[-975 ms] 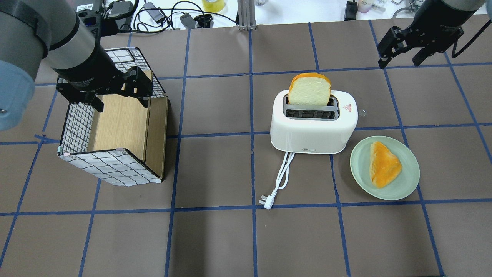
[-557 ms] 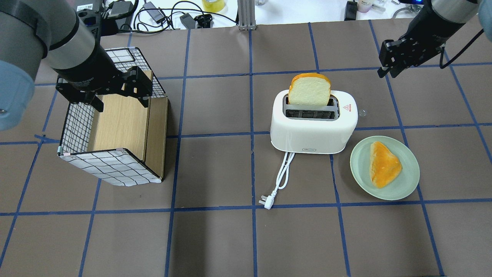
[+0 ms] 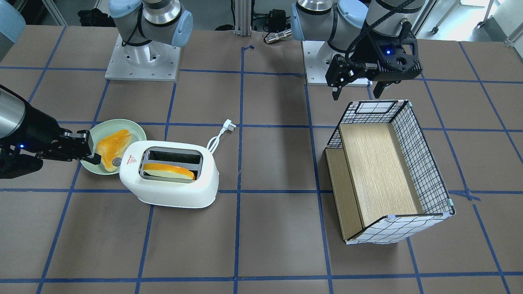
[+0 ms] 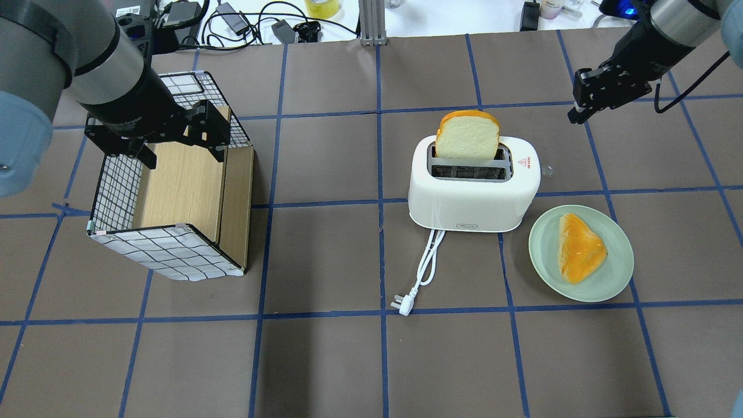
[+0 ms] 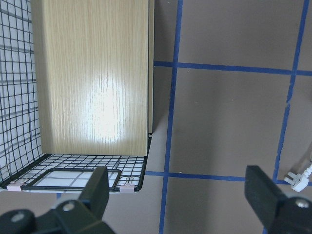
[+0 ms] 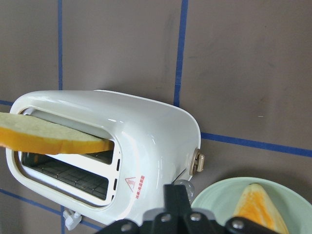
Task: Press toaster with right arm
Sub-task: 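Move the right gripper down toward the lever on the toaster's side, then position the right gripper on top of the toaster's tan lever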
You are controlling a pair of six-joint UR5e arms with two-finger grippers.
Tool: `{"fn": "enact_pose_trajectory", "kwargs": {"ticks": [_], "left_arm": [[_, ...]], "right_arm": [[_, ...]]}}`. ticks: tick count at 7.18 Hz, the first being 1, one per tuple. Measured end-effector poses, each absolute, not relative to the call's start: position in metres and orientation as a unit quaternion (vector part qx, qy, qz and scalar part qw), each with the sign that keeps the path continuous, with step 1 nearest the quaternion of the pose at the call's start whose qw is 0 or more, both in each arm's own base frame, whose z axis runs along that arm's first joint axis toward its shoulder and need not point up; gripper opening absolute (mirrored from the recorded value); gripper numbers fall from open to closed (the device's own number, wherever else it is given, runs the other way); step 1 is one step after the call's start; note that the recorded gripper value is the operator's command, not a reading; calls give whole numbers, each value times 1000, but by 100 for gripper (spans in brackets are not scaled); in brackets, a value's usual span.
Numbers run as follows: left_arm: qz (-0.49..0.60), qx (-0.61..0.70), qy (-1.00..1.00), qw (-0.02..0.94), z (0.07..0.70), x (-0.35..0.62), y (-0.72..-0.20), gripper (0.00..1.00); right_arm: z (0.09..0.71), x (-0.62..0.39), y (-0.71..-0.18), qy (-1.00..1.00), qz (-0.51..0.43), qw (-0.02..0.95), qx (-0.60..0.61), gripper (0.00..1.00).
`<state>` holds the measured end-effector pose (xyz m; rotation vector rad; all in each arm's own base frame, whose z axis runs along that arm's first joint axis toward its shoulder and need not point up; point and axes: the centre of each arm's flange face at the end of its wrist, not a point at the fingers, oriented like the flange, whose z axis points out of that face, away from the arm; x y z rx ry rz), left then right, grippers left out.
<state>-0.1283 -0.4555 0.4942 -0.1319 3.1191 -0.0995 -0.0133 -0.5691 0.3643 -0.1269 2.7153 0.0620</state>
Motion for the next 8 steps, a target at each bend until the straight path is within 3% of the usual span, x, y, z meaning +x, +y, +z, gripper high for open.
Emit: {"fn": "enact_pose_trajectory", "kwargs": {"ticks": [8], "left_arm": [[-32, -42, 999, 9, 494, -128, -455, 100]], "right_arm": [[319, -17, -558, 964, 26, 261, -52, 0]]}}
